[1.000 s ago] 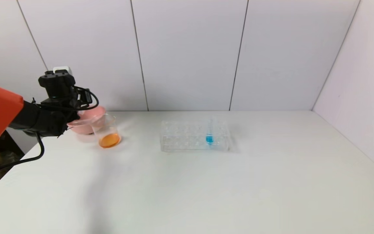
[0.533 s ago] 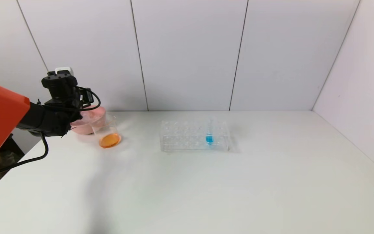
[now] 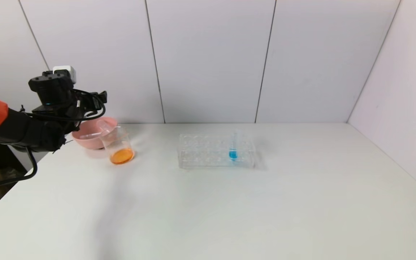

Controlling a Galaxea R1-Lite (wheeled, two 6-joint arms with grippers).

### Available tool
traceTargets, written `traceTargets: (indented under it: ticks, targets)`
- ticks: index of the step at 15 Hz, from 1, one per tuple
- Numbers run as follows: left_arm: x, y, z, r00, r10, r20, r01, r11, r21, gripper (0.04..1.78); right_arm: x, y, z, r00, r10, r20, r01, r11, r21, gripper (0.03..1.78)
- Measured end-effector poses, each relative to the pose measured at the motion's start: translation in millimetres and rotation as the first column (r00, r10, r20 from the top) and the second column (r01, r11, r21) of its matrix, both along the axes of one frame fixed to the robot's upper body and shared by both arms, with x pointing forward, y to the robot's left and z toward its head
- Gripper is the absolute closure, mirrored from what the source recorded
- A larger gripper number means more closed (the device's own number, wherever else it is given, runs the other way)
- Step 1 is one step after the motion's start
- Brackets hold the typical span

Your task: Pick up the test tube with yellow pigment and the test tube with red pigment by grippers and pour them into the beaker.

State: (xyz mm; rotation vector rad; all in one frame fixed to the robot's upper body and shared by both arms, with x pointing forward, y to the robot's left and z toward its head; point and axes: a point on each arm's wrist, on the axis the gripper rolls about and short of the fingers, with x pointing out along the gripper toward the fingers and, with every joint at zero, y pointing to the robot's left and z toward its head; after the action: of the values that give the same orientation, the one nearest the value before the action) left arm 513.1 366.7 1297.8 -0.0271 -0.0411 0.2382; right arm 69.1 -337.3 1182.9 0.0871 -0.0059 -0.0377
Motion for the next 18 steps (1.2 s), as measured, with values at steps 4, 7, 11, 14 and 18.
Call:
traceTargets:
  ticks: [4, 7, 11, 14, 18]
  targets:
    - [-49, -9, 31, 0.982, -0.188, 0.019, 0.188, 0.982, 0.012, 0.05, 0, 0, 0, 1.000, 0.000, 0.000, 0.000, 1.000, 0.000, 0.10]
    - [-99, -19, 60, 0.966, -0.258, 0.033, 0.257, 0.966, 0.022, 0.05, 0, 0, 0, 1.000, 0.000, 0.000, 0.000, 1.000, 0.000, 0.10]
    - [-183, -29, 93, 0.950, -0.308, 0.053, 0.306, 0.951, 0.038, 0.05, 0, 0, 0, 1.000, 0.000, 0.000, 0.000, 1.000, 0.000, 0.10]
    - [-254, -33, 106, 0.944, -0.318, 0.085, 0.314, 0.948, 0.059, 0.05, 0, 0, 0, 1.000, 0.000, 0.000, 0.000, 1.000, 0.000, 0.10]
    - [-349, -34, 107, 0.938, -0.313, 0.149, 0.297, 0.947, 0.121, 0.05, 0, 0, 0, 1.000, 0.000, 0.000, 0.000, 1.000, 0.000, 0.10]
